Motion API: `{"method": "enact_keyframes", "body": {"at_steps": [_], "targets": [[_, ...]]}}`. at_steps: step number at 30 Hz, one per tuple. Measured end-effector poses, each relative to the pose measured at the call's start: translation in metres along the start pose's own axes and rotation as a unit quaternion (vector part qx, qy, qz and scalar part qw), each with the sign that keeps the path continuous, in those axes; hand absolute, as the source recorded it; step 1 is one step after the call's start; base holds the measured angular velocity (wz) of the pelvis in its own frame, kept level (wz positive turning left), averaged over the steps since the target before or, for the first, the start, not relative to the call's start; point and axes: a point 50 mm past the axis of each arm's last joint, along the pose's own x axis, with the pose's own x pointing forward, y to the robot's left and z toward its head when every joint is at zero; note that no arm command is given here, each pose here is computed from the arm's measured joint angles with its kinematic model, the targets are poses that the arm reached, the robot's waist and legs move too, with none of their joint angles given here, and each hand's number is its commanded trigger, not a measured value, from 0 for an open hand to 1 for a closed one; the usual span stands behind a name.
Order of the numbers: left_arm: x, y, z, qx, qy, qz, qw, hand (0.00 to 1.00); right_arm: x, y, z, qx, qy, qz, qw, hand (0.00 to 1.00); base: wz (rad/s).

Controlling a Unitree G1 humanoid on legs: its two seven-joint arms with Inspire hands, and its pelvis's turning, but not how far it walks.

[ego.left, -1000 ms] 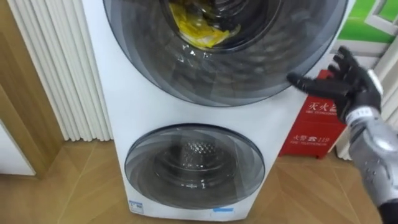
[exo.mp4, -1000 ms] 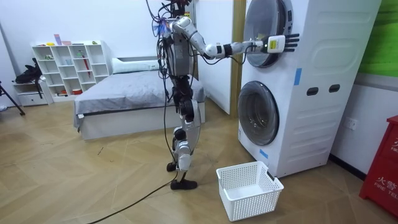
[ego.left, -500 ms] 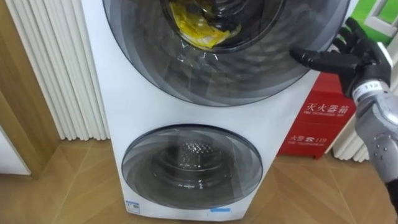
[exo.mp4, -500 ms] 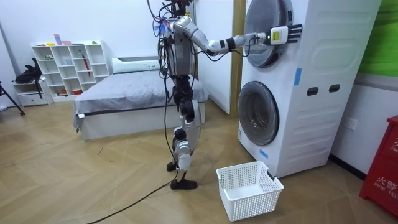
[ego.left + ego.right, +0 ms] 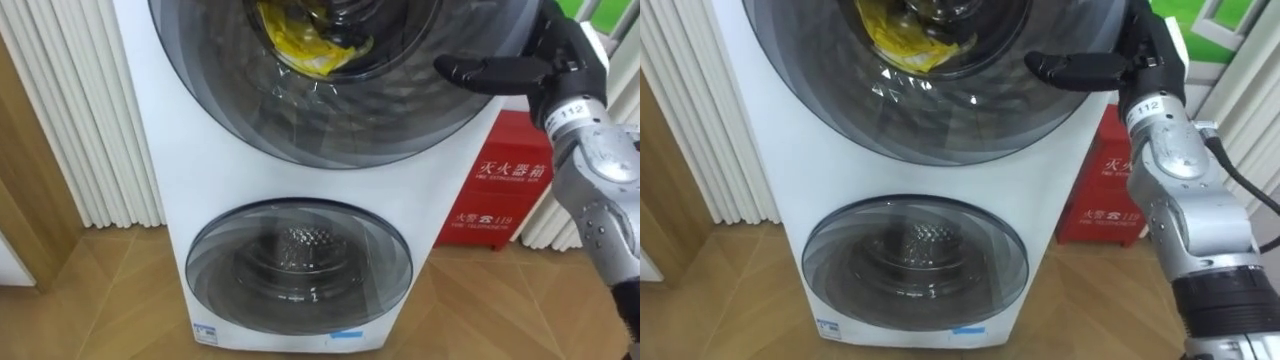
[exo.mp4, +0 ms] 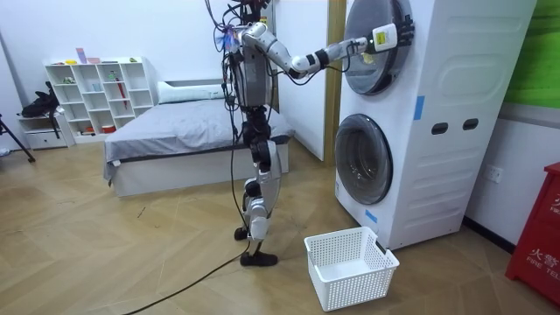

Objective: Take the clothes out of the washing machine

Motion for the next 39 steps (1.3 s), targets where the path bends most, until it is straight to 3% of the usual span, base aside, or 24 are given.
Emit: {"method": "enact_keyframes", "body": {"at_steps": [10,15,23,34,39], "targets": [[0.0,0.001,-0.012,0.01,0.025,0.023,0.999,0.0,-0.008,0.017,-0.006,0.034,-0.001,-0.004,0.999,0.0,-0.05],[-0.001,-0.002,-0.016,0.021,0.035,0.02,0.999,0.0,-0.029,0.019,-0.02,0.04,-0.011,0.006,0.999,0.0,0.0],[-0.001,-0.008,-0.011,0.033,0.024,0.013,0.999,0.0,-0.067,0.031,-0.061,0.069,0.051,0.054,0.995,0.0,-0.07],[-0.002,-0.007,-0.021,0.032,0.031,0.019,0.999,0.0,-0.086,0.04,-0.032,0.07,0.017,0.104,0.992,0.0,-0.03],[-0.002,-0.007,-0.027,0.022,0.032,0.018,0.999,0.0,-0.091,0.035,0.004,0.04,-0.065,0.123,0.989,0.0,0.03]]}}
